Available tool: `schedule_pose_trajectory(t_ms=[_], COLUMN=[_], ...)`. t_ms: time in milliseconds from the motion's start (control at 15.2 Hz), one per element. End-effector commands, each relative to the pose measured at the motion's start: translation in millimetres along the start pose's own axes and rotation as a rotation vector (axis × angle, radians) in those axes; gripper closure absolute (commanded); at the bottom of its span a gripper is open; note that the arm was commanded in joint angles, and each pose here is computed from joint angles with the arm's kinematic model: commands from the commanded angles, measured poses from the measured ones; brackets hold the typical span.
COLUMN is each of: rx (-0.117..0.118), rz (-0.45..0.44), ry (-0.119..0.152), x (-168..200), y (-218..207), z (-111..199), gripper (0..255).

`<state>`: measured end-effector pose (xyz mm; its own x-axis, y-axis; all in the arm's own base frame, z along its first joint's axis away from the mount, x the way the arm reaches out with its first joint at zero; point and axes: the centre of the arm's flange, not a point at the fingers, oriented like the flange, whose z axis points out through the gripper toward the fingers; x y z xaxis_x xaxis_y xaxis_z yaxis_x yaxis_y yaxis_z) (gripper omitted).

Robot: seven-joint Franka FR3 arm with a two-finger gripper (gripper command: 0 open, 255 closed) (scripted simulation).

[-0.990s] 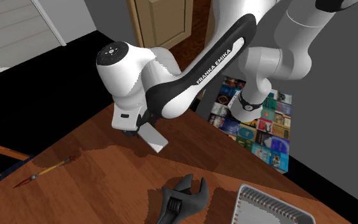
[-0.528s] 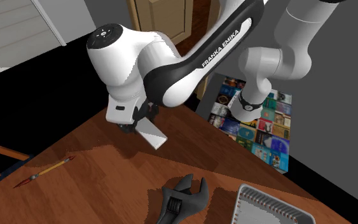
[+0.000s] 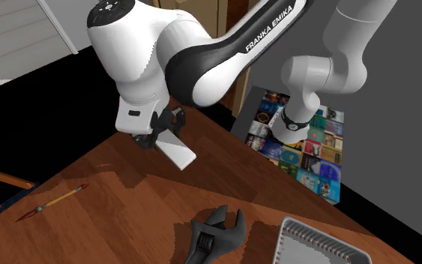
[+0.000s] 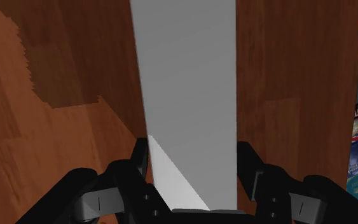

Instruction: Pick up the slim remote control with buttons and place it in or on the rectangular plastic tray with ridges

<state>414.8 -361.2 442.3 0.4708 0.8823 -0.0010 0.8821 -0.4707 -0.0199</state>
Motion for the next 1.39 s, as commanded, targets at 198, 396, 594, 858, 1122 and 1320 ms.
schedule_pose_trajectory(t_ms=[198,396,594,858,1122,1320], rx=[0.000,0.000,0.000,0.000,0.000,0.000], rz=[0.000,0.000,0.000,0.000,0.000,0.000], ry=[0.000,0.000,0.000,0.000,0.000,0.000], x=[38.4,76.6,114.8,165.8,216.7,255.0], y=[-11.0,-21.4,-31.8,-45.6,-59.4,-69.7], z=[-5.7,-5.6,-5.5,-5.3,-5.2,-5.1], gripper=[255,255,255,255,255,255])
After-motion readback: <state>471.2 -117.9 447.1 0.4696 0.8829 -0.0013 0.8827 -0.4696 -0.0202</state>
